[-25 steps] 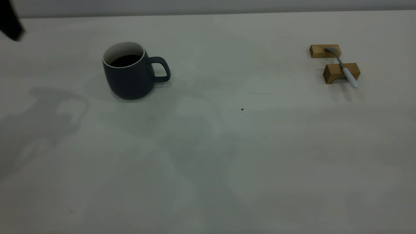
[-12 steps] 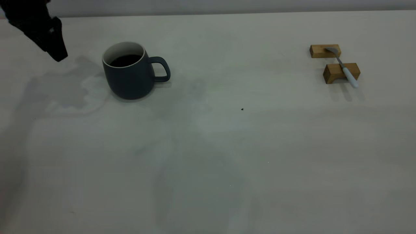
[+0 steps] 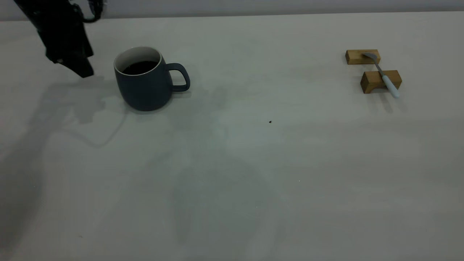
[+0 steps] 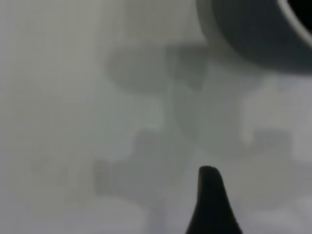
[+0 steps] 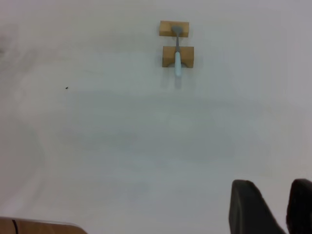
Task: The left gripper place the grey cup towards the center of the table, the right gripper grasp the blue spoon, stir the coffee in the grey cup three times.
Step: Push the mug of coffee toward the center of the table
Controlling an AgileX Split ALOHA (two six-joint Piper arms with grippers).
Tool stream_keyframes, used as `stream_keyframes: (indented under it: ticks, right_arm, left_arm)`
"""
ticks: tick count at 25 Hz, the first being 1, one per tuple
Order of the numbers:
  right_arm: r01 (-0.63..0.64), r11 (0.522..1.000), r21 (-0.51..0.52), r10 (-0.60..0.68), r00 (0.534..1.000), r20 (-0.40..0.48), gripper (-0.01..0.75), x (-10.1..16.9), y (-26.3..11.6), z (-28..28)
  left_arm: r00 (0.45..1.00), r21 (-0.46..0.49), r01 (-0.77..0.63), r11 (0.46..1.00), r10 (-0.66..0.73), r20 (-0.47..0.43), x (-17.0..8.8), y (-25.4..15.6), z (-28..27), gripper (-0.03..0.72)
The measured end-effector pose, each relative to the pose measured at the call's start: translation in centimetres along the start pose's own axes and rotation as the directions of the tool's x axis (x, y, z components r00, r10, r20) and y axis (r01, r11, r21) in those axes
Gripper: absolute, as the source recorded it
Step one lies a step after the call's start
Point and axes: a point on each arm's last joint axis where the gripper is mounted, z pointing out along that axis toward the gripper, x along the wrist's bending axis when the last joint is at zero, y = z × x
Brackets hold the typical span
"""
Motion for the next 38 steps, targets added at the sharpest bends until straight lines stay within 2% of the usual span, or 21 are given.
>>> stream_keyframes:
  ticks: [5, 13, 20, 27, 33, 38]
  right_arm:
    - [0.0, 1.0, 0.0, 0.0, 1.0, 0.0, 0.237, 0.0, 0.0, 0.0]
    - [0.0, 1.0, 0.0, 0.0, 1.0, 0.0, 0.237, 0.0, 0.0, 0.0]
    - [0.0, 1.0, 0.0, 0.0, 1.0, 0.0, 0.237, 0.0, 0.0, 0.0]
    - [0.0, 1.0, 0.0, 0.0, 1.0, 0.0, 0.237, 0.0, 0.0, 0.0]
    - [0.0, 1.0, 0.0, 0.0, 1.0, 0.0, 0.237, 0.0, 0.0, 0.0]
    - [0.0, 1.0, 0.0, 0.0, 1.0, 0.0, 0.237, 0.0, 0.0, 0.0]
  left_arm:
    - [0.986, -0.039, -0.168, 0.985, 0.168, 0.002, -0.4, 0.7, 2.2, 0.585]
    - [0.961, -0.141, -0.277, 0.95, 0.273, -0.049, -0.7, 2.6, 3.8, 0.585]
    - [0.955, -0.239, -0.296, 0.925, 0.288, -0.066, -1.9, 6.0, 5.2, 0.585]
    - [0.932, -0.257, -0.363, 0.896, 0.352, -0.092, -3.8, 10.6, 5.8, 0.585]
    - [0.945, -0.313, -0.322, 0.893, 0.285, -0.159, -5.1, 14.6, 6.0, 0.585]
    - [0.943, -0.355, -0.329, 0.875, 0.285, -0.173, -6.4, 17.0, 6.0, 0.585]
